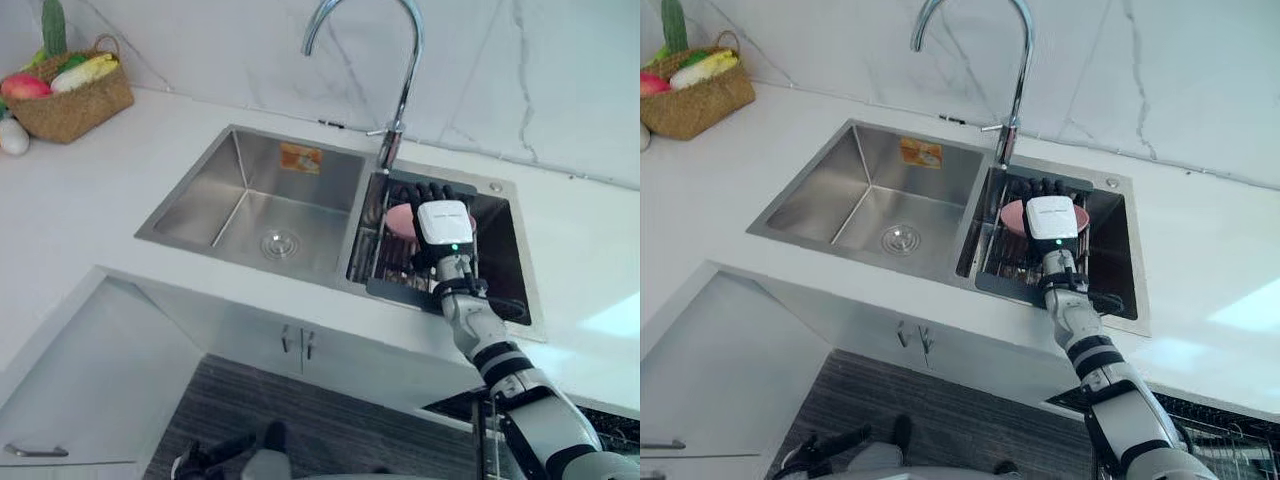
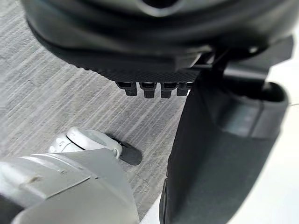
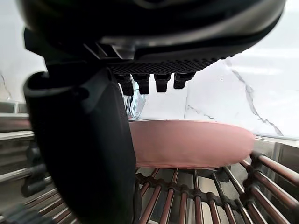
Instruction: Walk over to the sink, pick up the cup, carry it to the dishwasher, place the cup inside the dishwasher, then close the dishwasher door
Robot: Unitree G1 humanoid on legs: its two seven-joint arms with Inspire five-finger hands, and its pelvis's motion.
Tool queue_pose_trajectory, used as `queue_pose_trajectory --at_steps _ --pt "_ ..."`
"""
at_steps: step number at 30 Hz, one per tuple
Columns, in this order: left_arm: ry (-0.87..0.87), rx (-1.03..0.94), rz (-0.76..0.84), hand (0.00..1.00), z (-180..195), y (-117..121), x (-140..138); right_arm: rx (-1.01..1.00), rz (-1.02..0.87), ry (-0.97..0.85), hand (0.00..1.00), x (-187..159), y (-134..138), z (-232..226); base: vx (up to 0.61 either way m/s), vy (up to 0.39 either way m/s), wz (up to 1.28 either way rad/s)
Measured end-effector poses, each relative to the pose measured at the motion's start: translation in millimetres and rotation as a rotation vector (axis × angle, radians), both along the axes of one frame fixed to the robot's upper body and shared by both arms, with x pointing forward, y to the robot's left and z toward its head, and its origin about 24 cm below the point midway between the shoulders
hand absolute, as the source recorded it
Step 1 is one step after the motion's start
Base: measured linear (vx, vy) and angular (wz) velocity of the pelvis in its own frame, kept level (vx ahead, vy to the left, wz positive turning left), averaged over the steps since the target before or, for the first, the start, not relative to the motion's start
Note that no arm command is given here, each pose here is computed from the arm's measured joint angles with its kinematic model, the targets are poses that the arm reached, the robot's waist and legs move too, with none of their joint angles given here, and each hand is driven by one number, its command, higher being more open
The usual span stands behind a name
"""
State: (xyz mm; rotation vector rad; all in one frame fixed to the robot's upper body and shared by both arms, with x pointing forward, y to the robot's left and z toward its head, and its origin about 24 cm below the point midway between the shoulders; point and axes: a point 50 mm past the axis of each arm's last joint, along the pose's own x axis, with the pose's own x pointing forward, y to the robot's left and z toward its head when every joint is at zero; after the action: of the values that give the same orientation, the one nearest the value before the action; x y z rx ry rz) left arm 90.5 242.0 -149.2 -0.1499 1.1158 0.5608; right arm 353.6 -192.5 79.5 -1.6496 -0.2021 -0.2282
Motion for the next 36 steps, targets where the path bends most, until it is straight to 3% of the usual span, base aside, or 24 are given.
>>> queue_pose_trajectory --at_steps 5,14,25,31,36 --pt "-0.098 0.062 -0.014 1.00 16.2 15.6 35.0 -0.042 -0.065 -0.091 0.00 15.7 -11.3 35.5 0.01 -0.041 0.08" --pt "-0.190 0.079 0.018 1.00 27.0 18.6 53.6 -0.063 -0.045 -0.211 0.00 20.6 -11.2 67.8 0.01 0.002 -0.05" --pt "-0.134 0.045 0.030 1.00 15.8 12.0 26.0 0.164 0.101 -0.507 0.00 -21.5 -24.4 114.8 0.02 0.001 -0.21" --pt "-0.153 0.038 -0.029 1.00 16.0 8.8 22.9 0.272 0.153 -0.510 0.00 -56.6 -37.9 98.3 0.02 -0.014 -0.04" --pt "-0.096 -0.018 -0.090 1.00 6.2 0.9 -6.5 0.338 0.103 -0.459 0.00 -85.1 -63.1 76.3 -0.05 0.029 -0.67"
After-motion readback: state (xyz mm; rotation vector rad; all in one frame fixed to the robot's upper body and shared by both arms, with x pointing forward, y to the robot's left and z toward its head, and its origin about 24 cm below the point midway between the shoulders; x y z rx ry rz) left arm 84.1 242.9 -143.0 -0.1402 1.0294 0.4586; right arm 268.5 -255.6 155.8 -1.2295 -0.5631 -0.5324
